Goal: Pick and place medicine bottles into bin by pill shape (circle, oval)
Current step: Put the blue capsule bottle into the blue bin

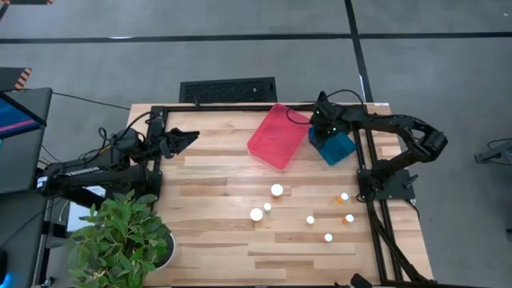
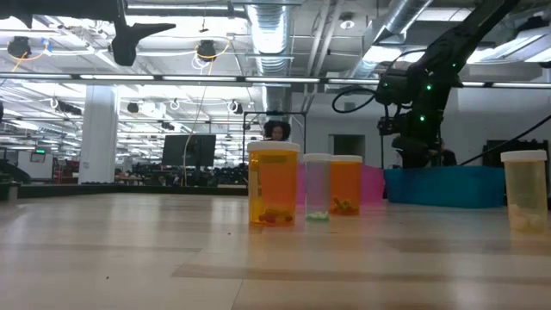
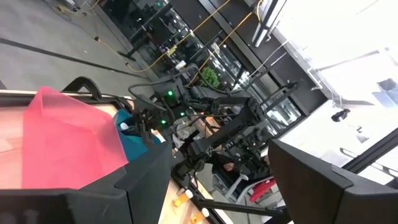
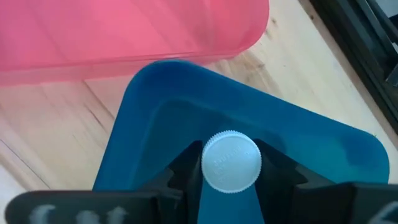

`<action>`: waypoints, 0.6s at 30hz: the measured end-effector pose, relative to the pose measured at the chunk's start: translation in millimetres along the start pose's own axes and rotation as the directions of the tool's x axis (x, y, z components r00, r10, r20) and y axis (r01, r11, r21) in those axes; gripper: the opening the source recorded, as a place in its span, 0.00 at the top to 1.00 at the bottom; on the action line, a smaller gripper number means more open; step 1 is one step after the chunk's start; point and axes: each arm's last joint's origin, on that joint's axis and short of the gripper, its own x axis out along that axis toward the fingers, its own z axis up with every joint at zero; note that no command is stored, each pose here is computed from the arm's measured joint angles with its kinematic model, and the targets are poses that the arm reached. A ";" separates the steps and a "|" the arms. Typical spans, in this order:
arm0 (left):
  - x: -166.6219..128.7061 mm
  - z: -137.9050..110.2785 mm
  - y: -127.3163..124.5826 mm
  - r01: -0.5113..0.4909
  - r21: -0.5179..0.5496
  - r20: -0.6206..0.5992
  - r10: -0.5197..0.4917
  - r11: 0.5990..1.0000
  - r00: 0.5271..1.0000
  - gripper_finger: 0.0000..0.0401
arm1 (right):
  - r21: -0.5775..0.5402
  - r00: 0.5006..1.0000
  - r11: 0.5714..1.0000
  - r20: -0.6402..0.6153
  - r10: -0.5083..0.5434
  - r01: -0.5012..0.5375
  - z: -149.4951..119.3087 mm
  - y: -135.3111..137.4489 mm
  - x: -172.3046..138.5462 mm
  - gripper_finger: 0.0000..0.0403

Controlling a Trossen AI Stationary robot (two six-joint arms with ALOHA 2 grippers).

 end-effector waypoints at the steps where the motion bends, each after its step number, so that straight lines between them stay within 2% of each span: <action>1: 0.0 0.1 0.1 -0.004 0.000 0.005 0.004 1.000 1.000 0.35 | 0.000 1.000 1.000 0.001 0.000 0.000 0.1 0.0 0.0 0.67; 7: 0.1 0.5 0.4 -0.014 0.000 0.016 0.014 1.000 1.000 0.35 | 0.013 1.000 1.000 0.008 -0.001 0.001 0.6 0.0 0.1 0.62; 15: 0.0 0.5 0.4 -0.013 0.000 0.016 0.013 1.000 1.000 0.35 | 0.014 1.000 1.000 0.027 0.004 -0.004 5.4 -0.8 -2.5 0.40; 18: 0.0 0.5 0.4 -0.013 0.000 0.016 0.013 1.000 1.000 0.35 | 0.017 0.999 1.000 0.046 0.001 -0.002 12.2 -2.3 -7.1 0.36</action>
